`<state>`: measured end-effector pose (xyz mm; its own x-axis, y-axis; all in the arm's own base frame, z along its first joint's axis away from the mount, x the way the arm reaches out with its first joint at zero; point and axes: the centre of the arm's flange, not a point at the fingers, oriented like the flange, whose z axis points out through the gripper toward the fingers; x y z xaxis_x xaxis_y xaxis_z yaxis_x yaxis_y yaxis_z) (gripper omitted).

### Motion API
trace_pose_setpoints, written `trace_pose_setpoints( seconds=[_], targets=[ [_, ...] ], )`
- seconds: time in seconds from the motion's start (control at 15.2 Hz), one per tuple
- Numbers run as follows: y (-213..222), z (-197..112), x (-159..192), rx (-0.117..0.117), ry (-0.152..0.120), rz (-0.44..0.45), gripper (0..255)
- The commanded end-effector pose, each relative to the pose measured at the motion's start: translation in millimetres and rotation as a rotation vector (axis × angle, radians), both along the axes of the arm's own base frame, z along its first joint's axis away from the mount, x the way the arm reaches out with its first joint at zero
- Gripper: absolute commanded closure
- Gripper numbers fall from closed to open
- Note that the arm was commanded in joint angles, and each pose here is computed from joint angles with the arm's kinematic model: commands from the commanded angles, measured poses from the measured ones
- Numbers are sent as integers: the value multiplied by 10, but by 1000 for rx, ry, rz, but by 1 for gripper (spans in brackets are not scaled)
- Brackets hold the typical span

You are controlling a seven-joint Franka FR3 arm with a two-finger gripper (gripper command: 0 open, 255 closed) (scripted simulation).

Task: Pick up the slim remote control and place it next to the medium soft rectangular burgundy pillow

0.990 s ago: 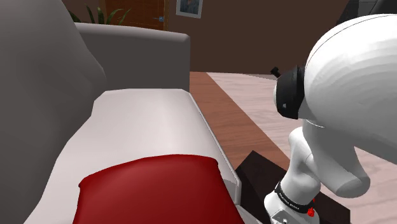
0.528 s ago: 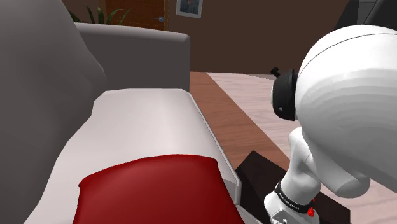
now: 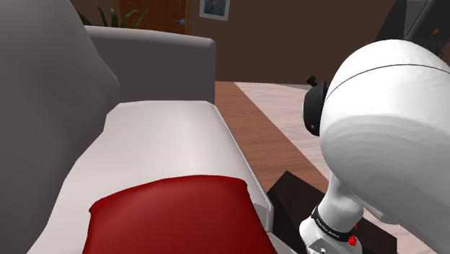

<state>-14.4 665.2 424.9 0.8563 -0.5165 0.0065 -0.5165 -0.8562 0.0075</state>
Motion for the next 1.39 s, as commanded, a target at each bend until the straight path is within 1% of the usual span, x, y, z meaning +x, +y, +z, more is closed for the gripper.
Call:
trace_pose_setpoints(
  seconds=[0.0, 0.92, 1.32],
  targets=[
    [6, -104, -7, 1, 0, 0, 255],
    [6, -840, -7, 1, 0, 0, 255],
    [6, -840, -7, 1, 0, 0, 255]
  ],
)
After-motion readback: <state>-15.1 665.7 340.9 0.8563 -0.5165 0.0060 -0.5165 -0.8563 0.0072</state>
